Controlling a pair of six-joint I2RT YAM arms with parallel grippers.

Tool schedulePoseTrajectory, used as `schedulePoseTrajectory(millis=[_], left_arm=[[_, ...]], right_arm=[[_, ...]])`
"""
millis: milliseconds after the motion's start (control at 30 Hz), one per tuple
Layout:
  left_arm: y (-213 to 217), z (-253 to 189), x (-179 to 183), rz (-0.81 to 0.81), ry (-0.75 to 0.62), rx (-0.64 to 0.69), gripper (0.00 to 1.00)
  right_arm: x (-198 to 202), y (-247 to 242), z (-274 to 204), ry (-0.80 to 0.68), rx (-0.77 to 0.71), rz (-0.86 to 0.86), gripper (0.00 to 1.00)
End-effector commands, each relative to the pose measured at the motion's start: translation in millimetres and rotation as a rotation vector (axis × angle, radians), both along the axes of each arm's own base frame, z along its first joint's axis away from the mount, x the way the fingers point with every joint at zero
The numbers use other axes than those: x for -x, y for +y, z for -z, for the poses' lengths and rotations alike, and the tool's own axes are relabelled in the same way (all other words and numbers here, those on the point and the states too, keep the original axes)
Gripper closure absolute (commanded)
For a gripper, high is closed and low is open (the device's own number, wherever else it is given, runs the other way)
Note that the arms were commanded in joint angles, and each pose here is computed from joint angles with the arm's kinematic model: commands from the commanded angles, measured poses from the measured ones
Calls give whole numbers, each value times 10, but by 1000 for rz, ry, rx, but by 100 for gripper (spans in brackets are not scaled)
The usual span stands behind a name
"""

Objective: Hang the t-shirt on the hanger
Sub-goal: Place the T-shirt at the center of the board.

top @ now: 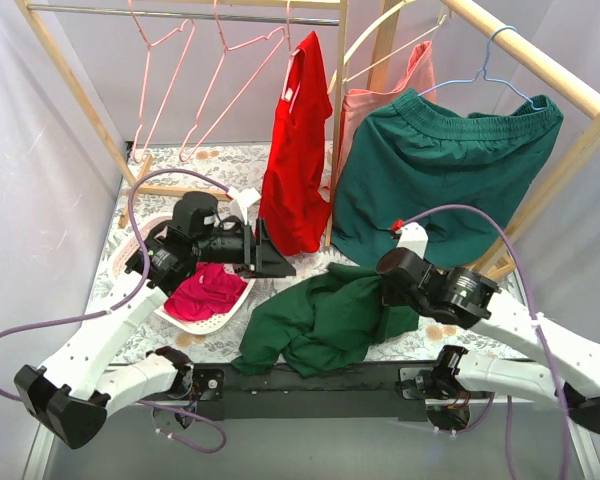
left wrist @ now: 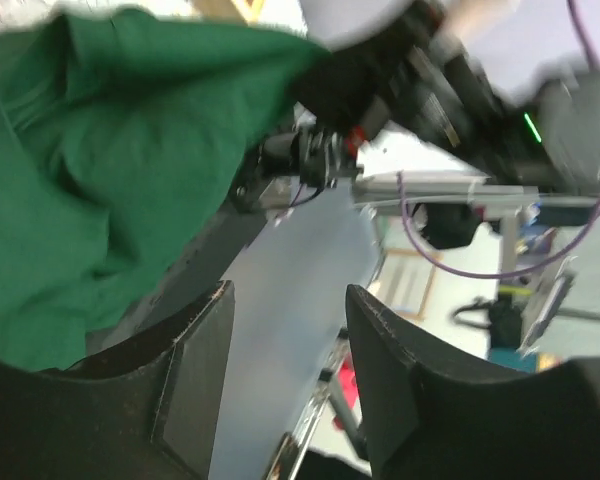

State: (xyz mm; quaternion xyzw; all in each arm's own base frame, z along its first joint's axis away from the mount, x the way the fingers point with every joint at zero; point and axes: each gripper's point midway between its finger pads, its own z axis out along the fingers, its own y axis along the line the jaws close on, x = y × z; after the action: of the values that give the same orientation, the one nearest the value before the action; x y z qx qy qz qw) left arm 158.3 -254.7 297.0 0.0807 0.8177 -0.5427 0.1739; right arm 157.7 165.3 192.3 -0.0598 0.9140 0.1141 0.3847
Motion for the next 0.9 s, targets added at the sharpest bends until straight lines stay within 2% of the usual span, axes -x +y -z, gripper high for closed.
schedulePoseTrajectory(millis=[0,167,333,400,433,533,567,633,767,867], left_arm=[[49,175,59,-63,-47,-140,55],[194,792,89,-135,15,-444,61],[-18,1041,122,-142,-20,-593,57],[-121,1214,164,-116,-2,-690,57],[-247,1151,237,-103,-13,-696,57],[-299,1345,186,-135,-28,-807,55],[-339,1336,152,-146,-37,-803,54],[-419,1405,115,-140,-41,-815,53],[-408,1617,79,-144,-22,-915,52],[-459,1676,37,-153,-44,-896,49]], right_arm=[[-65,-377,375,139,46,162,99],[-146,-446,614,223,105,154,99],[45,-403,866,296,51,124,99],[78,-416,888,290,27,131,90],[85,-412,887,292,18,131,87],[102,-385,869,299,0,125,75],[102,-369,843,293,-11,120,66],[87,-354,777,278,-32,120,54],[64,-347,527,229,-74,116,44],[31,-324,316,194,-103,107,39]])
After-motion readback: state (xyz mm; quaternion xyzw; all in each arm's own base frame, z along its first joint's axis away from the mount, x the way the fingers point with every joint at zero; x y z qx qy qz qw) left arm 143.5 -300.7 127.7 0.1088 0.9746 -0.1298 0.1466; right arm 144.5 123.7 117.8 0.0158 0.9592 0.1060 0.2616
